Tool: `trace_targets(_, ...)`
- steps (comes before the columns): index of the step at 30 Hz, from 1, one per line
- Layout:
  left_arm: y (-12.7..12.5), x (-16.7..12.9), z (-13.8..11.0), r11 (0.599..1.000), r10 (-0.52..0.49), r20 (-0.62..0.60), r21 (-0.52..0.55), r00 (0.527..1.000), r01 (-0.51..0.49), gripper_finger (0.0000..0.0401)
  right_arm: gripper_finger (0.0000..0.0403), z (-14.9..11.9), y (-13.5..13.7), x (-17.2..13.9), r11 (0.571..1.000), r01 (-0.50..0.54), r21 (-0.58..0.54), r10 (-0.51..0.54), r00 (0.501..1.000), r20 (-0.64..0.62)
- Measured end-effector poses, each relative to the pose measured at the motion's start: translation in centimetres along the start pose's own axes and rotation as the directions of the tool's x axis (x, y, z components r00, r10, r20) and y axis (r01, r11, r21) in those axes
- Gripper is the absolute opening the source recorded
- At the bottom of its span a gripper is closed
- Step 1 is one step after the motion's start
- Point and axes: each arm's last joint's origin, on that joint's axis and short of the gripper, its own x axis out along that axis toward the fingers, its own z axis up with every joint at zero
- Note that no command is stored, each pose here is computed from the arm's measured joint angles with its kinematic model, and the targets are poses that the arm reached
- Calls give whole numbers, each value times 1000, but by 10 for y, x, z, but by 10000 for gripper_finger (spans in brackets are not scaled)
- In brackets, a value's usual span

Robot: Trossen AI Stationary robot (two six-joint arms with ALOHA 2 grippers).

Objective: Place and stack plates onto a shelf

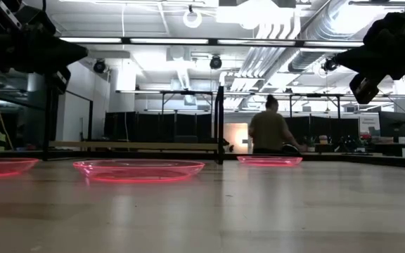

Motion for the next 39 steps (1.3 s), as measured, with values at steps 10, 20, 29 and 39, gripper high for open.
trace_targets(10,0,0,0,1000,0,0,0,1000,0,1,0,0,0,0,1000,0,0,0,1000,0)
trace_targets(20,0,0,0,1000,0,1,0,1000,0,1,0,0,0,0,1000,0,0,0,1000,1)
trace_targets(29,0,0,0,1000,0,0,0,1000,0,1,0,0,0,0,1000,0,0,0,1000,0)
trace_targets(39,0,0,0,1000,0,0,0,1000,0,1,0,5,1,0,991,5,130,-14,997,69)
